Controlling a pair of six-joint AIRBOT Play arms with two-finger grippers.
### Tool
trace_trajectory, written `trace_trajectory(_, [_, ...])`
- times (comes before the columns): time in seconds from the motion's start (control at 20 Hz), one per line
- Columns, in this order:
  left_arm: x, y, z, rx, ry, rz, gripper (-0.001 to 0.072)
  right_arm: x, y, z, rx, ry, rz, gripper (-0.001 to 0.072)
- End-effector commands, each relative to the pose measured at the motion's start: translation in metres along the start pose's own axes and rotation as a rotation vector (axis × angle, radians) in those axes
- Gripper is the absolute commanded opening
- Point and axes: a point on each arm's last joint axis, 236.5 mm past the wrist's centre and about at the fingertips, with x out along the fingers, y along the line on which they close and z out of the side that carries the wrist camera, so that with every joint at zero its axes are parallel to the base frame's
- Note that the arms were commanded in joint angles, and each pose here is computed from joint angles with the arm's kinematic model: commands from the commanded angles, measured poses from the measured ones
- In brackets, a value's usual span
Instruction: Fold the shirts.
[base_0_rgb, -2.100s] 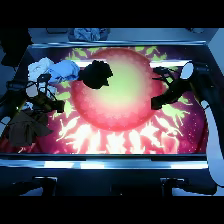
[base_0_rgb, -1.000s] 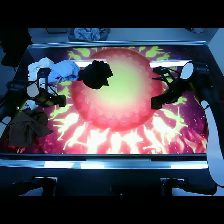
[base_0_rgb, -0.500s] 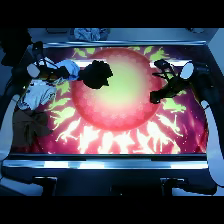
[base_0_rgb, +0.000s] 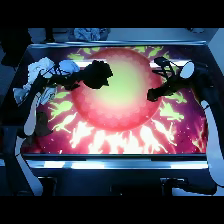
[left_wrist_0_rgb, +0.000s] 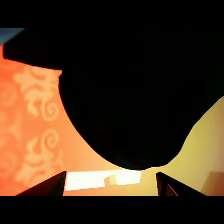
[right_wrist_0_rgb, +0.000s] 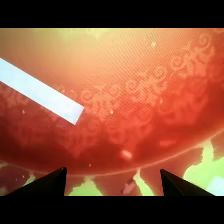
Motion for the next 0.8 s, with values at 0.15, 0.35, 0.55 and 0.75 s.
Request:
trace_trajectory(0.15, [0.028,-0.013,0.006,-0.013,-0.072,-0.059,0.0682,0.0,0.01,0.005,0.028,-0.02,0.043,0.0678])
trace_trajectory(0.35, [0.039,-0.021,0.015,-0.027,-0.141,-0.072,0.068,0.0,0.014,0.006,0.032,-0.023,0.058,0.0678])
trace_trajectory(0.55, [0.051,-0.032,0.018,-0.155,-0.165,-0.168,0.0677,-0.001,0.023,0.01,0.044,-0.039,0.097,0.0678])
trace_trajectory(0.75, [0.06,-0.031,0.009,-0.184,-0.139,-0.183,0.0471,-0.002,0.031,0.014,0.055,-0.053,0.13,0.0678])
